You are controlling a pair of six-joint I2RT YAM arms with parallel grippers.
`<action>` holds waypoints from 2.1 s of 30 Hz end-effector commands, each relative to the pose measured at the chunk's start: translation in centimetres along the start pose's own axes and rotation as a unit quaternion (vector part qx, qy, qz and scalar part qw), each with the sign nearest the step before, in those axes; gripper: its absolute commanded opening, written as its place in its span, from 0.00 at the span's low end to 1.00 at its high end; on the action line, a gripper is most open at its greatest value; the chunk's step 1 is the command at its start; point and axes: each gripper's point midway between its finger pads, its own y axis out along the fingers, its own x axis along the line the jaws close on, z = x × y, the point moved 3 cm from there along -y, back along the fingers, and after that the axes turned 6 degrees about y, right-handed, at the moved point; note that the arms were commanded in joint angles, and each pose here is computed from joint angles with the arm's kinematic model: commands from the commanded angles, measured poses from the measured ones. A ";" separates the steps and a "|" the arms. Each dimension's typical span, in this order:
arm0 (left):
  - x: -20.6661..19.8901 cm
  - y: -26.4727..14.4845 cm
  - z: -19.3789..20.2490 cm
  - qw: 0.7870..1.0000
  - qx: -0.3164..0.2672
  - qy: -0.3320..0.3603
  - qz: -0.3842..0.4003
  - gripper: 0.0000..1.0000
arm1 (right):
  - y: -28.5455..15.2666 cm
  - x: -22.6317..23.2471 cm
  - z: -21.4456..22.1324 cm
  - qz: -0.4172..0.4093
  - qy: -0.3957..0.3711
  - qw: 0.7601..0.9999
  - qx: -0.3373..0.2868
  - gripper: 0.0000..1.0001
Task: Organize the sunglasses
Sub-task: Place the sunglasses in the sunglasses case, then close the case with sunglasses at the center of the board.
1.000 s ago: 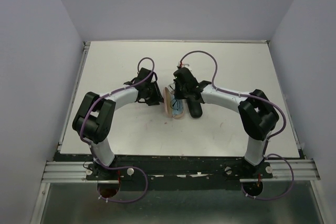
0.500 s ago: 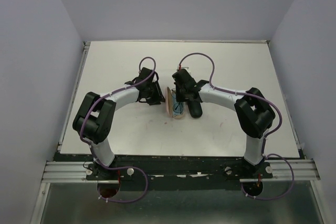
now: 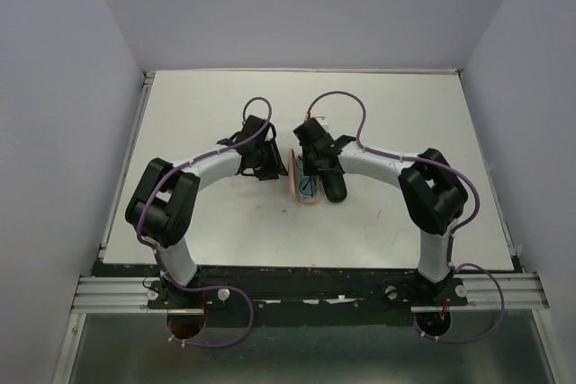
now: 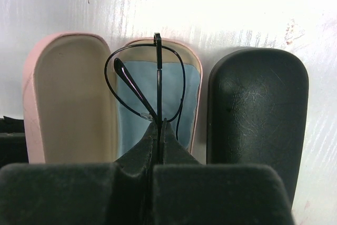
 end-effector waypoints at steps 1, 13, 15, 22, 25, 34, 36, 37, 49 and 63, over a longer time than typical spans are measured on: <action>-1.1 -1.0 -1.1 1.000 -0.023 0.010 0.003 0.43 | 0.1 -0.1 0.9 0.002 0.001 0.999 0.033 0.01; -1.1 -1.0 -0.9 1.000 -0.022 0.007 -0.001 0.43 | -0.4 -0.4 1.7 0.020 0.039 0.998 0.055 0.06; -1.1 -1.1 -0.9 1.000 -0.023 0.007 -0.004 0.43 | -0.6 -0.3 1.7 0.018 0.042 0.997 0.056 0.08; -1.6 -1.1 -0.8 1.000 -0.024 0.014 -0.002 0.43 | -1.0 -0.3 1.3 0.019 0.046 0.998 0.048 0.32; -1.7 -1.1 -0.8 1.000 -0.023 0.015 -0.001 0.43 | -1.2 0.0 0.8 0.011 0.046 0.998 0.039 0.35; -1.9 -1.5 -0.9 0.999 -0.026 0.019 0.000 0.43 | -3.5 -0.2 -0.6 -0.007 0.054 0.998 -0.005 0.37; -2.1 -1.5 -0.8 0.999 -0.028 0.022 -0.001 0.43 | -4.1 -0.2 -0.7 -0.019 0.057 0.998 -0.010 0.37; -2.2 -1.5 -0.8 0.999 -0.027 0.023 -0.002 0.43 | -4.3 -0.1 -0.6 -0.025 0.056 0.998 -0.011 0.38; -2.5 -1.4 -0.3 0.999 -0.021 0.030 -0.009 0.43 | -7.9 0.2 -1.5 -0.103 0.103 0.988 -0.059 0.46; -2.8 -1.5 -0.3 0.999 -0.020 0.037 -0.027 0.43 | -3.8 -3.7 2.1 -0.073 0.160 0.984 -0.009 0.29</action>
